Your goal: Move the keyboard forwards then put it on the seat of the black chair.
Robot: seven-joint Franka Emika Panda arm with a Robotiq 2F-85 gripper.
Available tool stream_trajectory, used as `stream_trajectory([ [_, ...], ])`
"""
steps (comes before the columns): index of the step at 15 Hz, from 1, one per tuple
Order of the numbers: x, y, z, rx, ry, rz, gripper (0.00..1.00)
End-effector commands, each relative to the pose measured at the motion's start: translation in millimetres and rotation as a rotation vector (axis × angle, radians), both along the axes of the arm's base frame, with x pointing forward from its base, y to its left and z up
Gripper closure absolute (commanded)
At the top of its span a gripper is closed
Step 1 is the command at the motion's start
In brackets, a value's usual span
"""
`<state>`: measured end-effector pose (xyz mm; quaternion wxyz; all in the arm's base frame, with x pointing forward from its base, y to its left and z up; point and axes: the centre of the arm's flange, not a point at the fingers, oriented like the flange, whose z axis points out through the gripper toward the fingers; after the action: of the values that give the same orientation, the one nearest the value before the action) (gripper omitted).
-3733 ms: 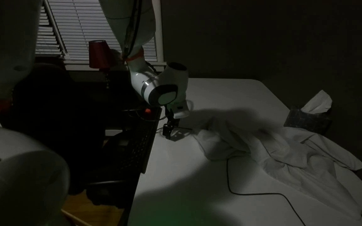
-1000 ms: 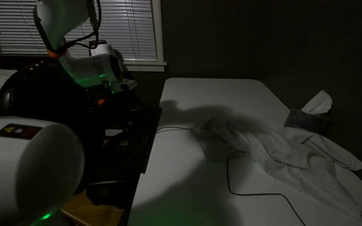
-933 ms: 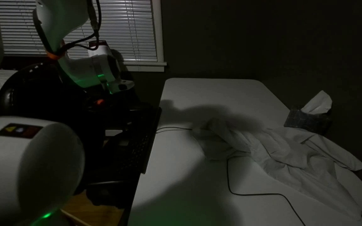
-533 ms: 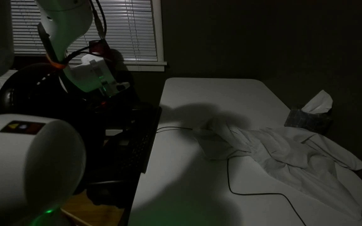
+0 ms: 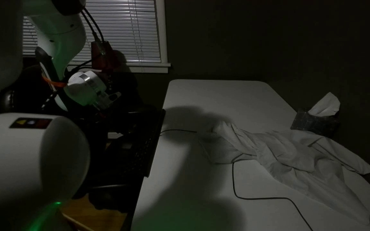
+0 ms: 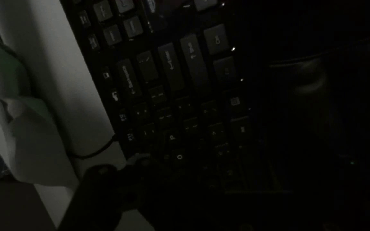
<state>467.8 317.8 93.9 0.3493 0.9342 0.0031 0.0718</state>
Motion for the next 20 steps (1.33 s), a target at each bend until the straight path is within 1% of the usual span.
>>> stream_trajectory([
  [1,8,18,-31,-0.143,-0.063,0.017,0.00],
  [4,8,21,-46,-0.235,-0.108,0.018,0.00],
  [6,6,22,-57,-0.259,-0.121,0.016,0.00],
  [10,5,22,-80,-0.249,-0.106,-0.008,0.00],
  [14,10,15,-91,-0.305,-0.142,0.010,0.00],
  [17,16,9,-88,-0.391,-0.206,0.039,0.00],
  [20,19,8,-87,-0.462,-0.250,0.083,0.00],
])
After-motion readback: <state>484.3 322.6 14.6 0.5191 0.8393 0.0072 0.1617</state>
